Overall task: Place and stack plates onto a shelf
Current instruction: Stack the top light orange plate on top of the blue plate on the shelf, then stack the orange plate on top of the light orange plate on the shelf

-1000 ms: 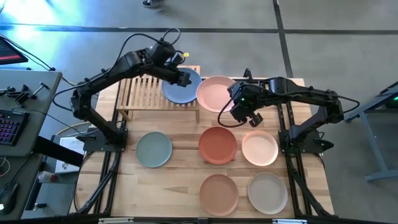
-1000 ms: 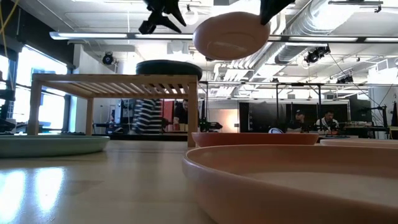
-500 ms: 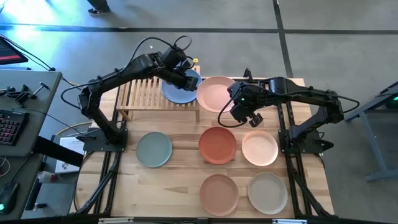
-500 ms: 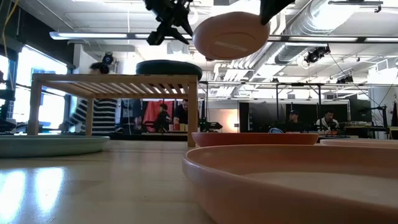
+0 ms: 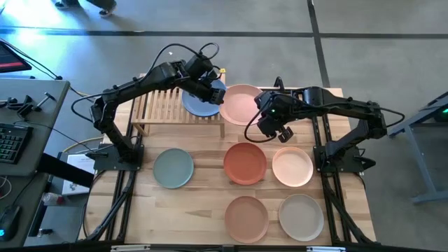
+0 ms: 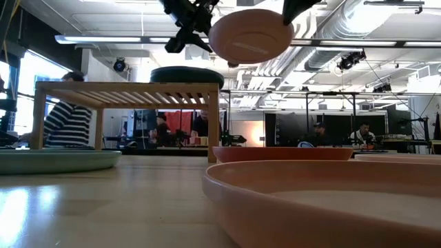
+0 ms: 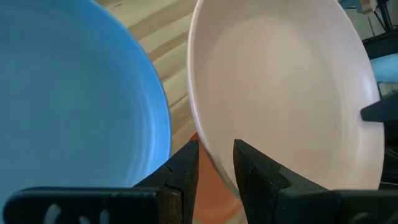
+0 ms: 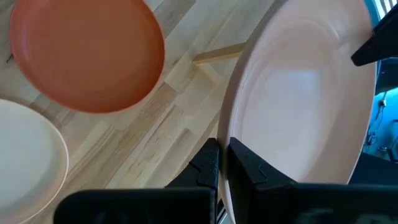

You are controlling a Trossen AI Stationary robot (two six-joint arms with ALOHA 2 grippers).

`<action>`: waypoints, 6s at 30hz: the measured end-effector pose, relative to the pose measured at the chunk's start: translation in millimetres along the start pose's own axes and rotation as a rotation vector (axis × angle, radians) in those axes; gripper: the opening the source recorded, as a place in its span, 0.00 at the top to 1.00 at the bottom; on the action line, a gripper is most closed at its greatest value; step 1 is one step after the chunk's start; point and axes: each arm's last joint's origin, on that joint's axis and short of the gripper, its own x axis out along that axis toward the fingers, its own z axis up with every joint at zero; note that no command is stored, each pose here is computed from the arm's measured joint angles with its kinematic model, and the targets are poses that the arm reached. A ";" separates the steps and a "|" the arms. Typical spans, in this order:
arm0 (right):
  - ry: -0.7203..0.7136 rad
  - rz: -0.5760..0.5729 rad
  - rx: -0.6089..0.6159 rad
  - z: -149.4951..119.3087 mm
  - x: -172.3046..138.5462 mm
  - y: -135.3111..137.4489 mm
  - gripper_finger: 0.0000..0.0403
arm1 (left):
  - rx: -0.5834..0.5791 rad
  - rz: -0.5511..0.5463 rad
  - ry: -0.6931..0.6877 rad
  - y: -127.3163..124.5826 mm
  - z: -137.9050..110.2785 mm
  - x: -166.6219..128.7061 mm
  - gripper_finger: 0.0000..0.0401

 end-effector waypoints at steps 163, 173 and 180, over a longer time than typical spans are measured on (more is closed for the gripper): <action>0.105 -0.138 0.303 -7.5 -8.4 -1.2 0.71 | -0.292 0.319 0.295 120.8 33.2 -64.4 0.77; 0.057 -0.044 0.496 -7.8 -7.9 2.6 0.71 | -0.242 0.284 0.199 102.7 19.7 -101.7 0.77; 0.039 -0.021 0.722 -6.7 -6.7 3.2 0.71 | -0.104 0.222 0.152 68.0 -4.3 -126.3 0.77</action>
